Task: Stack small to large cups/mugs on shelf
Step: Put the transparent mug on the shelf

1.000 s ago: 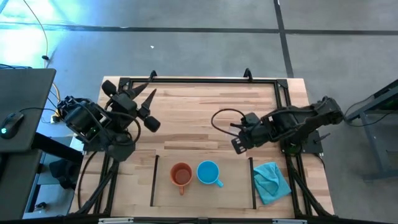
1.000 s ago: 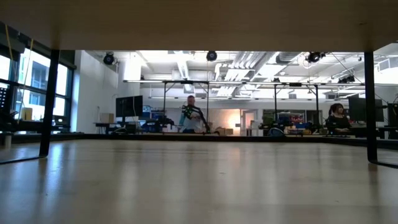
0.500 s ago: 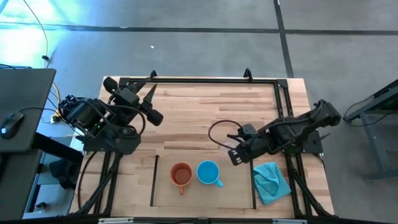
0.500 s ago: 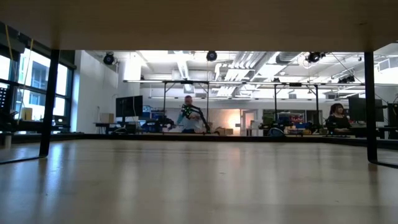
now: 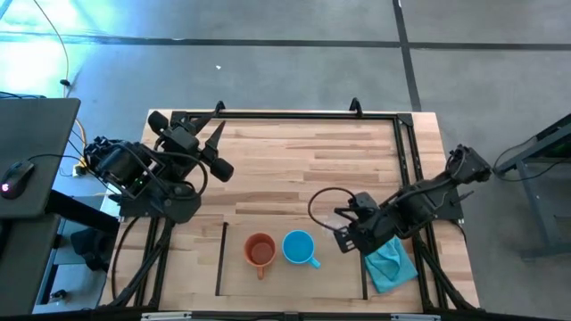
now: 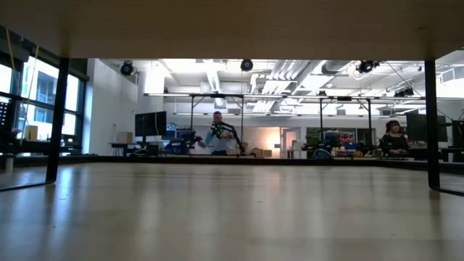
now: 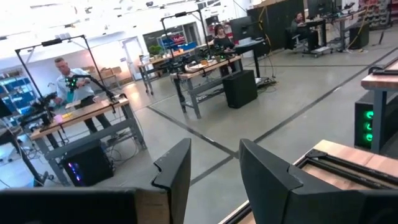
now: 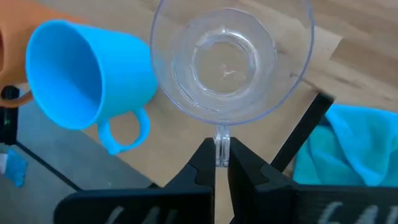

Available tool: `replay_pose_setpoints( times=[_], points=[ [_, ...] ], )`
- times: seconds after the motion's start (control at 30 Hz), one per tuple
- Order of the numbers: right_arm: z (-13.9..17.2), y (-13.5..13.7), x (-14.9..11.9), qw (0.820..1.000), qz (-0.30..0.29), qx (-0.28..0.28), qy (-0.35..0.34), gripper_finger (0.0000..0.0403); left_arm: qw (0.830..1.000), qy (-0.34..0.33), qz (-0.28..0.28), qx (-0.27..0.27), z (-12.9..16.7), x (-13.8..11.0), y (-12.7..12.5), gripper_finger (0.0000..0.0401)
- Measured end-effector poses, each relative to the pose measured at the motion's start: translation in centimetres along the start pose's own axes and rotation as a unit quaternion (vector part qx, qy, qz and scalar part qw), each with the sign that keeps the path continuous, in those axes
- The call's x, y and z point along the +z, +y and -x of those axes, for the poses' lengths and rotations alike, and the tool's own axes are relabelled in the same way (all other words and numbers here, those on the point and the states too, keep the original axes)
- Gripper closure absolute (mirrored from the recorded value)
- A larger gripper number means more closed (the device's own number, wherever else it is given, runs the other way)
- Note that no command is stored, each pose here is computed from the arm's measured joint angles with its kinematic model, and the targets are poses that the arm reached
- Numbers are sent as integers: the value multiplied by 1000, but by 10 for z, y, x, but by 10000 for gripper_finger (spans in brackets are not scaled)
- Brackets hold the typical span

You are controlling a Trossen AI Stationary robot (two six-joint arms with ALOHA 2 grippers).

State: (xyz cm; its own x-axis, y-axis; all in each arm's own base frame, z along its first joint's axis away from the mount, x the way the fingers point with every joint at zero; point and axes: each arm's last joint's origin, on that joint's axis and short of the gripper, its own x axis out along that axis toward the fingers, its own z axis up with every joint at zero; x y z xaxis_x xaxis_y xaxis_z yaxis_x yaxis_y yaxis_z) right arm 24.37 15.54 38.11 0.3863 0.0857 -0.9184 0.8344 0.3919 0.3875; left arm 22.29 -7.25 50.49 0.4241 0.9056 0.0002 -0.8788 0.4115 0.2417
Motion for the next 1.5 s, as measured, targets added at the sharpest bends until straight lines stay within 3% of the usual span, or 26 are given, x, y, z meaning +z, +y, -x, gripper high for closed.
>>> replay_pose_setpoints(
  times=[0.23, 0.53, 0.93, 1.5],
  points=[
    [-2, 14, -14, 1000, 8, 2, 4, 403, 1000, 0, 8, 0, 0, 0, 0, 277],
    [5, 27, -32, 999, 16, -41, 6, 403, 1000, 0, 21, 0, 0, 0, 0, 277],
    [-12, 36, -58, 998, -3, -65, 6, 403, 999, 5, 34, -6, 0, 0, 0, 277],
    [-34, 38, -66, 996, -24, -90, -18, 403, 999, 6, 39, -7, 0, 0, -1, 277]
  ],
)
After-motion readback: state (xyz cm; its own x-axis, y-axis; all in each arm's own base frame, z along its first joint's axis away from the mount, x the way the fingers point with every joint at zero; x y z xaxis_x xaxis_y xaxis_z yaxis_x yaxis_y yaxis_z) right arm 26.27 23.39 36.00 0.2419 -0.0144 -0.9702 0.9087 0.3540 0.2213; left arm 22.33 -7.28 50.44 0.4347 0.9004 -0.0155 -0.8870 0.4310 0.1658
